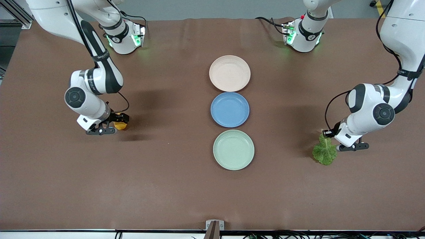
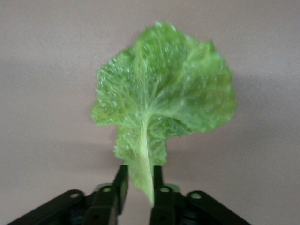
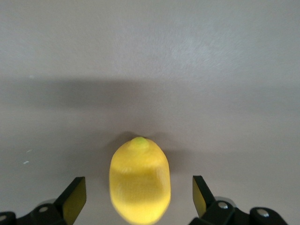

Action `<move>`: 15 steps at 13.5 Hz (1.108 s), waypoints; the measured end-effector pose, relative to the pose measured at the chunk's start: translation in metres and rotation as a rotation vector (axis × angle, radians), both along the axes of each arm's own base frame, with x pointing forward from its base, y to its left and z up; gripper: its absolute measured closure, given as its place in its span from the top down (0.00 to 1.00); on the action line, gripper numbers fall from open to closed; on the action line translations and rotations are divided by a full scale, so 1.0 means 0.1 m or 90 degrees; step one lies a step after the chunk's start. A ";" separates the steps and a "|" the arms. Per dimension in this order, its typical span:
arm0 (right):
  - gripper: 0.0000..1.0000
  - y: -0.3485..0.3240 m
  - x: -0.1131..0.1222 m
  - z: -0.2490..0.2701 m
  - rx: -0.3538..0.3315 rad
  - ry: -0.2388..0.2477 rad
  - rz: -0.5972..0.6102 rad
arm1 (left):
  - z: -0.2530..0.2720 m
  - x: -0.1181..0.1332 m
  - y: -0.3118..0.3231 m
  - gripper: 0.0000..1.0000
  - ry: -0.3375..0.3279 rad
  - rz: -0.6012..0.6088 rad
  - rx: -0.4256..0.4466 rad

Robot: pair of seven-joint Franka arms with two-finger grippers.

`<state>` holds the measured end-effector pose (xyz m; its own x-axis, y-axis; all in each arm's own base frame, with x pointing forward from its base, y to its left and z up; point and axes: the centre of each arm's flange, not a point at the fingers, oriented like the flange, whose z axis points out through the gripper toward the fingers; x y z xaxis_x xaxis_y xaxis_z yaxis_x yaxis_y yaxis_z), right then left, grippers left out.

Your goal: Pick lemon and lettuce from plates

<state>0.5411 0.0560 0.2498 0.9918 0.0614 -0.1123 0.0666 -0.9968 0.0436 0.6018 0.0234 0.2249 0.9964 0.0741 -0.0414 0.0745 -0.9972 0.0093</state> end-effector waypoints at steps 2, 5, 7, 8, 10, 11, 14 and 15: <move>1.00 0.02 0.15 0.51 -0.002 0.023 -0.002 | 0.30 0.11 -0.06 0.58 -0.037 -0.017 0.006; 1.00 0.03 0.28 1.23 -0.004 0.054 -0.005 | 1.30 0.26 -0.26 0.90 -0.087 -0.036 0.045; 1.00 -0.01 0.35 1.69 -0.008 0.076 -0.012 | 2.22 0.35 -0.43 1.00 -0.091 -0.041 0.074; 1.00 -0.06 0.38 1.93 -0.009 0.079 -0.019 | 2.65 0.36 -0.47 1.00 -0.094 -0.037 0.084; 1.00 -0.23 0.45 2.40 -0.008 0.075 -0.039 | 3.24 0.34 -0.39 1.00 -0.087 -0.015 0.094; 1.00 -0.34 0.46 2.57 -0.007 0.072 -0.050 | 3.39 0.31 -0.32 1.00 -0.073 -0.001 0.090; 1.00 -0.59 0.49 2.76 -0.002 0.058 -0.060 | 3.52 0.22 -0.19 1.00 -0.033 0.029 0.048; 1.00 -0.63 0.50 2.79 0.000 0.053 -0.053 | 3.60 0.18 -0.17 1.00 -0.029 0.034 0.046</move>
